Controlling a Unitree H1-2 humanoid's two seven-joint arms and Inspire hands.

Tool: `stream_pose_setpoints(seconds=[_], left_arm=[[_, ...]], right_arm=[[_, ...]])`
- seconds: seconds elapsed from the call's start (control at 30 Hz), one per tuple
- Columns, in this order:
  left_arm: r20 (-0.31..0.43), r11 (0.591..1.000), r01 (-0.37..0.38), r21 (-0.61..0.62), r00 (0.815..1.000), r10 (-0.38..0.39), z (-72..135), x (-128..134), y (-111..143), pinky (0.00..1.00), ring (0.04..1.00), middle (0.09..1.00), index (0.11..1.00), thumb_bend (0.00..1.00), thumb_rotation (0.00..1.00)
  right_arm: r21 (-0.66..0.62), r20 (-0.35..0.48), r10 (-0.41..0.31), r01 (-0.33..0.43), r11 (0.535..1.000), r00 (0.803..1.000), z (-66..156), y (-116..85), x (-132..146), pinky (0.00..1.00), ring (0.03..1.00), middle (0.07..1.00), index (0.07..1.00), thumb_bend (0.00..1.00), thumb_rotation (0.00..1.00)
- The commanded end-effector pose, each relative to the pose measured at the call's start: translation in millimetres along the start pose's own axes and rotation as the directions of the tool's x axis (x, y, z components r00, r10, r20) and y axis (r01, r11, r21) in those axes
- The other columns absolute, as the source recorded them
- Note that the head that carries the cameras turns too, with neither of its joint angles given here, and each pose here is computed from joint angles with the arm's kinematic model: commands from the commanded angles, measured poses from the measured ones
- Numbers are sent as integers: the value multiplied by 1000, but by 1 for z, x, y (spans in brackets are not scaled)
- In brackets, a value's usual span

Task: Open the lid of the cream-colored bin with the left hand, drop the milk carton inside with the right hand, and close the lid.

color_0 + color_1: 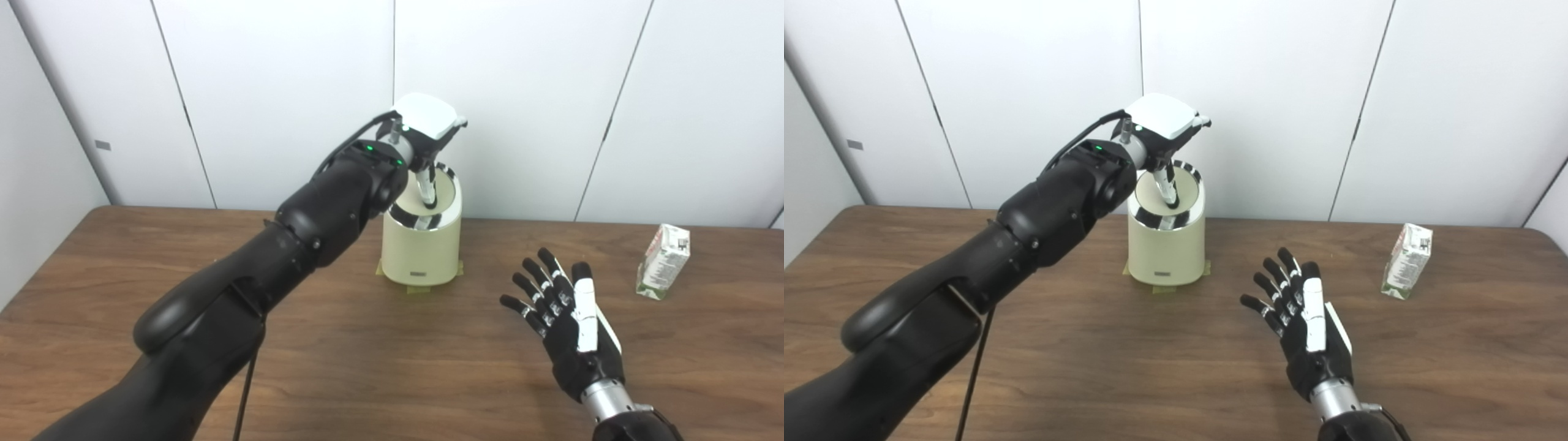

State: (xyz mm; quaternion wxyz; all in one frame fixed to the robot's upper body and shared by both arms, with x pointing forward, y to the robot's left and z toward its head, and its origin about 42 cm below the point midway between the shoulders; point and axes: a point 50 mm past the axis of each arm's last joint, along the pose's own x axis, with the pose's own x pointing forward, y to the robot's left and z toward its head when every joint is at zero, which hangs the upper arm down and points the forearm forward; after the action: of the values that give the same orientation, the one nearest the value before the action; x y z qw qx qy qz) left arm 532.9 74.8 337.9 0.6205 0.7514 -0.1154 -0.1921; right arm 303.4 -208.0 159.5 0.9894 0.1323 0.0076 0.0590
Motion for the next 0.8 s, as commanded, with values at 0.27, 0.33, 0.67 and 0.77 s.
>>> stream_pose_setpoints(seconds=[0.27,0.33,0.67,0.77], left_arm=[[-16,995,-79,-58,997,78,-30,-30,113,916,976,971,952,982,47],[-19,994,-87,-65,996,86,-34,-34,122,883,975,976,949,987,42],[-30,993,-86,-83,996,84,-42,-40,128,810,955,938,927,985,1],[-29,993,-86,-75,996,84,-42,-40,126,820,947,936,926,983,2]], right_arm=[[-16,94,35,-34,999,995,19,5,9,734,913,948,976,667,983],[-13,91,35,-34,999,995,19,5,9,741,916,948,975,671,979],[-24,84,41,-39,999,996,18,5,8,755,918,951,980,671,990],[-22,82,44,-42,999,996,18,6,7,759,923,954,981,673,989]])
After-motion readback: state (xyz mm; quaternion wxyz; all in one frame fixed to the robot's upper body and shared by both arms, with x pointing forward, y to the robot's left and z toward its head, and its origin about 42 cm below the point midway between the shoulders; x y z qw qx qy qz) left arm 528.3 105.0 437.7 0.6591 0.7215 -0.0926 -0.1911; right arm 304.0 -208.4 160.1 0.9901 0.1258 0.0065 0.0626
